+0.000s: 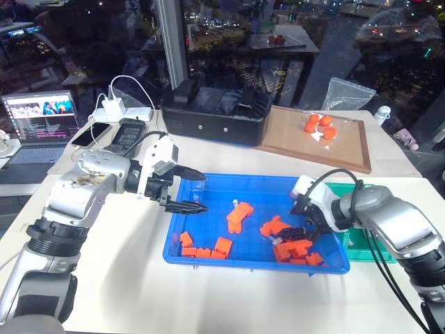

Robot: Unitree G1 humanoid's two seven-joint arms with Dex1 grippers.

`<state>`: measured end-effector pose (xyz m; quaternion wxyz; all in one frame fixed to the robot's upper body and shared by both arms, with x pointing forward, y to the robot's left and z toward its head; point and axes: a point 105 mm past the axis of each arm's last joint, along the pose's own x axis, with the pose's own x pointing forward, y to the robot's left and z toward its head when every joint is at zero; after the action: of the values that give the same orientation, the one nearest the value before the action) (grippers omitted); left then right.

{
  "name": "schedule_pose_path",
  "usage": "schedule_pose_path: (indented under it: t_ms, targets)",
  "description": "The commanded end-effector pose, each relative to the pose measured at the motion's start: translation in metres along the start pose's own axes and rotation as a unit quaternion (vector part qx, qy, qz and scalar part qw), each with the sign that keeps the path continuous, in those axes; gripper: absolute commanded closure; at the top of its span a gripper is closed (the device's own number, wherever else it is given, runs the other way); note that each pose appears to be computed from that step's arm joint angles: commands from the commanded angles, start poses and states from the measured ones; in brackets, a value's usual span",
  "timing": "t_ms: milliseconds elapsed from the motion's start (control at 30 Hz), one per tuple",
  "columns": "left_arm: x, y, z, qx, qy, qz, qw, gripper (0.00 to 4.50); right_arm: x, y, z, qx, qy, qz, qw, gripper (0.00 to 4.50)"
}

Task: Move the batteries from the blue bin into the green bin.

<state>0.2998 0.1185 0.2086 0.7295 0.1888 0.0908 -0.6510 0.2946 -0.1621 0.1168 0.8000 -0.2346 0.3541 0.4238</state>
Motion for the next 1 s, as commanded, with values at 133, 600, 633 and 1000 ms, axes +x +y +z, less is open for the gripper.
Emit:
schedule_pose_path:
  t_ms: [133,600,633,1000]
  targets:
    - [-0.005,0.001,0.012,0.024,-0.003,0.006,1.0,0.0,-0.004,-0.007,0.006,-0.006,-0.011,-0.017,1.0,1.71]
    - [-0.006,0.001,0.012,0.027,-0.002,0.003,1.0,0.0,-0.022,-0.05,0.029,-0.062,-0.032,-0.117,0.991,3.05]
    - [-0.005,0.001,0.012,0.027,-0.002,0.003,1.0,0.0,-0.021,-0.051,0.029,-0.065,-0.031,-0.119,0.99,3.05]
    - [-0.006,-0.003,0.01,0.022,0.004,-0.005,1.0,0.0,-0.021,-0.026,0.046,-0.175,-0.086,-0.058,0.979,0.04]
